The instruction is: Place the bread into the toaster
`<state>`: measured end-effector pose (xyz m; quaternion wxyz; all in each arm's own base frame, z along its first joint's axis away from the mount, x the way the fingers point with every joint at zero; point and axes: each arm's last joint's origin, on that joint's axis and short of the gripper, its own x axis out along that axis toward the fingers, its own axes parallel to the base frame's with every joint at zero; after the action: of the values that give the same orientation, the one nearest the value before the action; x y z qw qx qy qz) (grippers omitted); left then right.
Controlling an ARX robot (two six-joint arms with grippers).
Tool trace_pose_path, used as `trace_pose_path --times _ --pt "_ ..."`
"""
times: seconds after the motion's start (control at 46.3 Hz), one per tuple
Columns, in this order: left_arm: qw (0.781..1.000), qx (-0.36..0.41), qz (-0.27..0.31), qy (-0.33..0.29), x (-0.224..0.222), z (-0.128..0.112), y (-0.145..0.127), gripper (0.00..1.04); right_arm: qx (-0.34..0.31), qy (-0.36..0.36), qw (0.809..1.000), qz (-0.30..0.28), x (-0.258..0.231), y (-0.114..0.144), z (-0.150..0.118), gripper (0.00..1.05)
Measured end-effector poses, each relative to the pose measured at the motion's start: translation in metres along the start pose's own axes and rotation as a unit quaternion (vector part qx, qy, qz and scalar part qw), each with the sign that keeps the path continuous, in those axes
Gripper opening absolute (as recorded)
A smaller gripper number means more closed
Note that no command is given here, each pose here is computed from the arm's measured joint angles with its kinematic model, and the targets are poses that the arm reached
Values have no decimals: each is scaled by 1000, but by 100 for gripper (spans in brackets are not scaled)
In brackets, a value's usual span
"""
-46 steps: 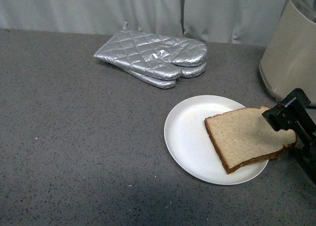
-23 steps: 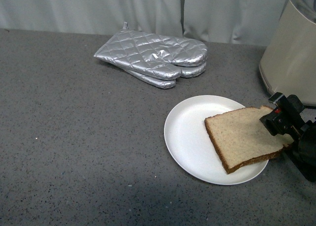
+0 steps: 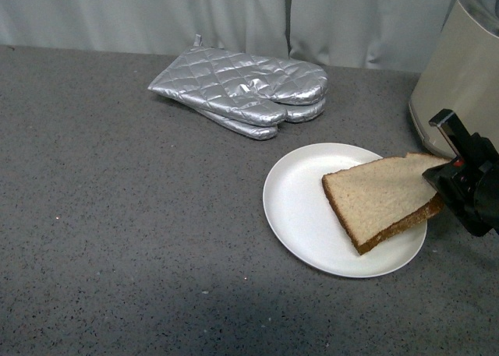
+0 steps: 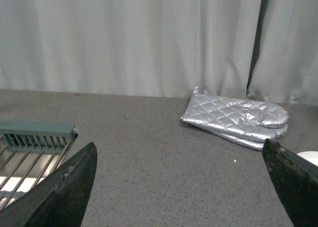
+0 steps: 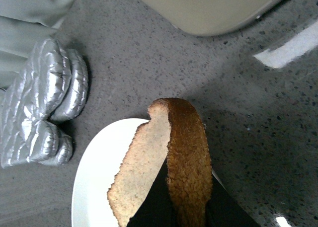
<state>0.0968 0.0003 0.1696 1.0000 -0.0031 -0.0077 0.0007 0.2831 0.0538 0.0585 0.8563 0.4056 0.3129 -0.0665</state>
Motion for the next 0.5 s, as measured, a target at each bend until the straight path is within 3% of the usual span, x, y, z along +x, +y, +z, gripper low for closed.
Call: trace_pose_path --times 0.129,0.367,0.496 --pt "1000 0 0 0 0 0 0 98 4 -8 1000 25 -5 19 9 3" --pt "1000 0 0 0 0 0 0 98 -4 -36 994 108 -36 82 32 3" --pt "1000 0 0 0 0 0 0 98 -3 -121 984 131 -73 117 66 3"
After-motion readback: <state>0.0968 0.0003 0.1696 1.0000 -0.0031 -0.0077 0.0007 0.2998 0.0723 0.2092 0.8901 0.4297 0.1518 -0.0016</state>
